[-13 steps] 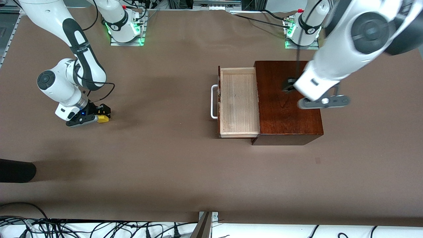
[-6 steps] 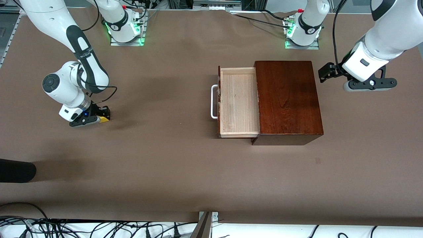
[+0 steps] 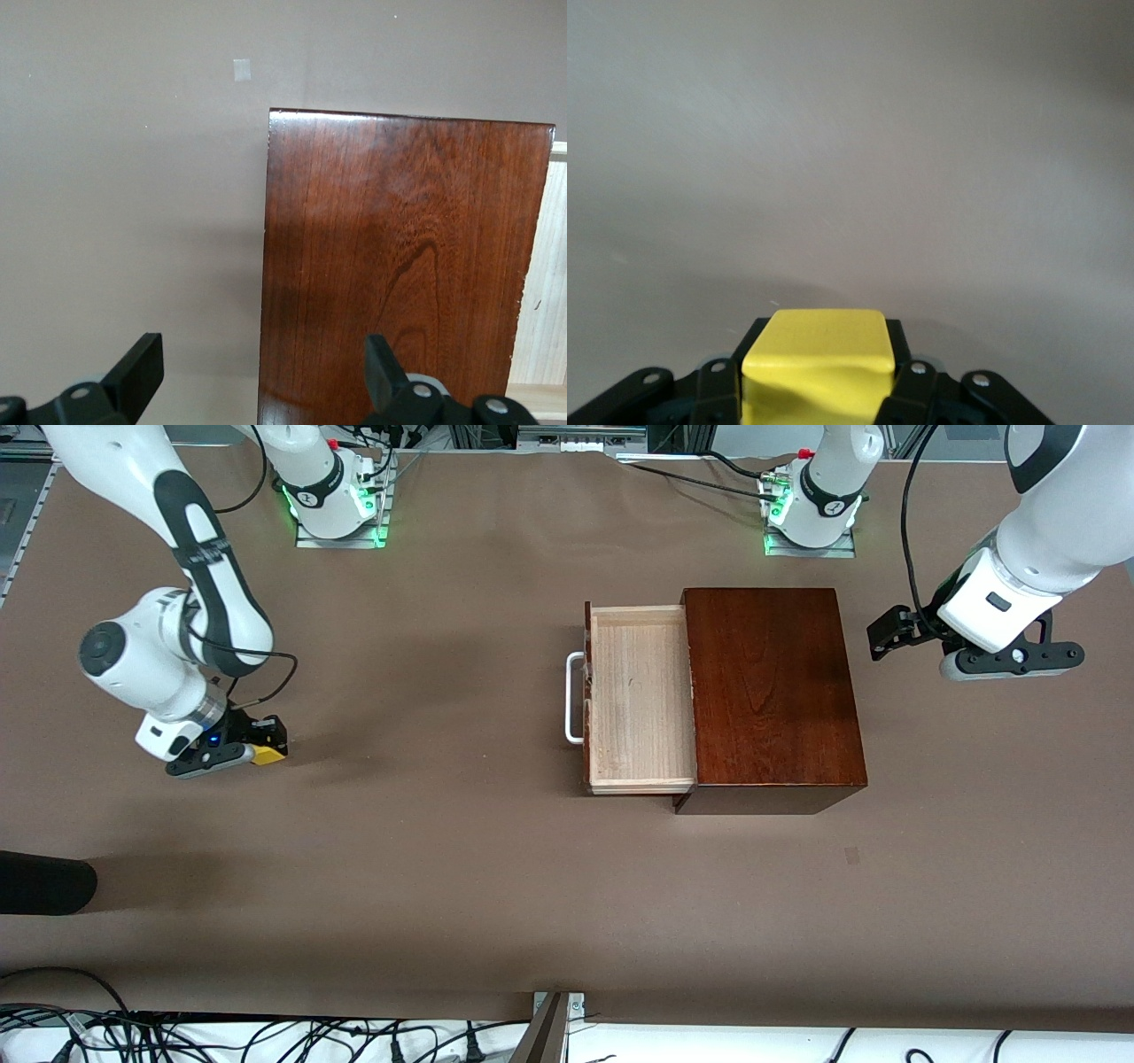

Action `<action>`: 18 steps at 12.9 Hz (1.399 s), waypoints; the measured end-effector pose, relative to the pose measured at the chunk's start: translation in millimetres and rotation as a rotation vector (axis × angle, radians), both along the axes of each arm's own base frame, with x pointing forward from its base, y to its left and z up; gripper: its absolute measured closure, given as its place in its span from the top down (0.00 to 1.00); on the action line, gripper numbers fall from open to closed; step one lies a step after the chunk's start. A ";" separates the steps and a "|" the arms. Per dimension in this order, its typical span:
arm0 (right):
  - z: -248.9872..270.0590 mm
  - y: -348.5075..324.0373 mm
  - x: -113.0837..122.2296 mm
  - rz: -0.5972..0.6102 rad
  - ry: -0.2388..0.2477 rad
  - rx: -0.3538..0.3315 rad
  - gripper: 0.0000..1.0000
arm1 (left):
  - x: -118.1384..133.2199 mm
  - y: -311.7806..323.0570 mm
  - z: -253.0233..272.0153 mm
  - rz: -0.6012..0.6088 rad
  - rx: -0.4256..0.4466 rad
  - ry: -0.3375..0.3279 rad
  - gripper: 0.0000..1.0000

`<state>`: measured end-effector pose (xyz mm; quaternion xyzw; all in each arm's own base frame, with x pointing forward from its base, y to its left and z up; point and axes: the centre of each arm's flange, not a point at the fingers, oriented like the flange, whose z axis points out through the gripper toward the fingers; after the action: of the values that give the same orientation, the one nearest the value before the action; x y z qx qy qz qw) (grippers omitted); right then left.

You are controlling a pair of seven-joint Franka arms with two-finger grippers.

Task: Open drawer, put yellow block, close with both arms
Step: 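Lift the yellow cube with the right gripper and carry it over the drawer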

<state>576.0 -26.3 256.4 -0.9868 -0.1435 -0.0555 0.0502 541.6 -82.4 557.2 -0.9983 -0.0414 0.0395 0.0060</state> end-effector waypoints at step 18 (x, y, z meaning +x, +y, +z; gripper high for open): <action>214.5 283.8 26.9 0.053 0.085 0.024 0.56 | 40.3 -5.7 7.9 -0.004 -0.023 -0.065 1.00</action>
<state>602.9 257.5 470.9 -0.9834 -0.1668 -0.0140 0.0693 582.0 -88.1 565.1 -0.9992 -0.0393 0.0077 -0.0069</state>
